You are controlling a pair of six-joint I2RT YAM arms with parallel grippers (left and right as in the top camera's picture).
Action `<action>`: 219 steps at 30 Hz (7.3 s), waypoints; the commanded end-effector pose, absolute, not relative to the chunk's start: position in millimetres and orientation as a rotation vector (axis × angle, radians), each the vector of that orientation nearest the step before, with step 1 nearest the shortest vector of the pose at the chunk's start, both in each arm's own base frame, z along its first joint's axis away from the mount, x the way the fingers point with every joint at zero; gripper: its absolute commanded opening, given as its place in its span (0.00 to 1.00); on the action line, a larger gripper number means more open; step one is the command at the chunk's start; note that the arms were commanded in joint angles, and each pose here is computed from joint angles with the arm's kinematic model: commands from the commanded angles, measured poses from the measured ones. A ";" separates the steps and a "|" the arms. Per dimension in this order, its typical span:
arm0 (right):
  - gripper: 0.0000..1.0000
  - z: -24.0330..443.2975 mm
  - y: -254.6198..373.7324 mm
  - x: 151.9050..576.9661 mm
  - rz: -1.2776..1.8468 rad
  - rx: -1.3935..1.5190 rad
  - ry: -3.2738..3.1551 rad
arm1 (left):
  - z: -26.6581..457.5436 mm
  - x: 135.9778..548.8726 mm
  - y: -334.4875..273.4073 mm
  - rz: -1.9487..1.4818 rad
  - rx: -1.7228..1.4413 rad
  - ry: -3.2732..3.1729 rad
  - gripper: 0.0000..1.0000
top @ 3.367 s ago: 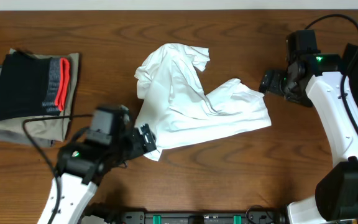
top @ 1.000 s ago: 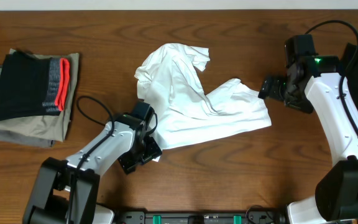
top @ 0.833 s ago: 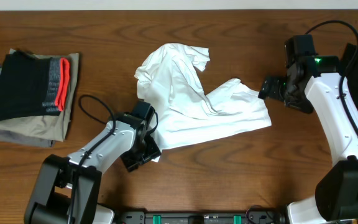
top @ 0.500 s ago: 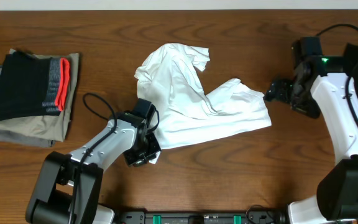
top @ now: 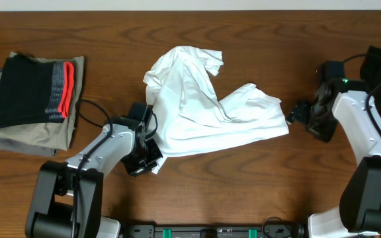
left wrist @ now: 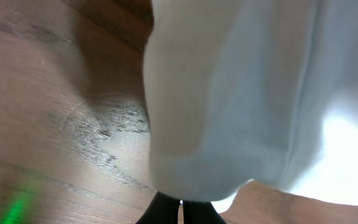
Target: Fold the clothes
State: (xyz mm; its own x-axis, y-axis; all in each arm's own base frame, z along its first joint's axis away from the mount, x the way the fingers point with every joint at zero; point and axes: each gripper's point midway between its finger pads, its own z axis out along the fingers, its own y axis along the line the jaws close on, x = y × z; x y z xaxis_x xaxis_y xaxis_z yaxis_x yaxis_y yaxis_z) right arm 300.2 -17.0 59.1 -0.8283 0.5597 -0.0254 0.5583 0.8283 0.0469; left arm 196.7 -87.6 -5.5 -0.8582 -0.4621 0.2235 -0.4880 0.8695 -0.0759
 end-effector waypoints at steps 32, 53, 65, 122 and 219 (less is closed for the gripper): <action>0.77 8.0 -1.0 308.7 0.236 1.067 2.839 | -17.3 187.6 -69.8 0.059 0.714 -2.839 0.06; 0.66 -20.3 18.0 317.9 0.274 1.044 2.876 | -17.0 186.1 -69.6 0.056 0.713 -2.833 0.06; 0.47 -27.2 5.9 309.0 0.140 1.062 2.895 | -16.9 185.5 -69.4 0.054 0.713 -2.831 0.06; 0.01 340.2 -23.1 336.1 0.127 0.742 2.243 | 338.1 263.3 -83.1 0.781 0.461 -3.733 0.06; 0.46 301.5 -78.9 407.5 0.115 0.803 2.535 | 164.9 518.1 -381.9 1.367 -0.624 -3.379 0.79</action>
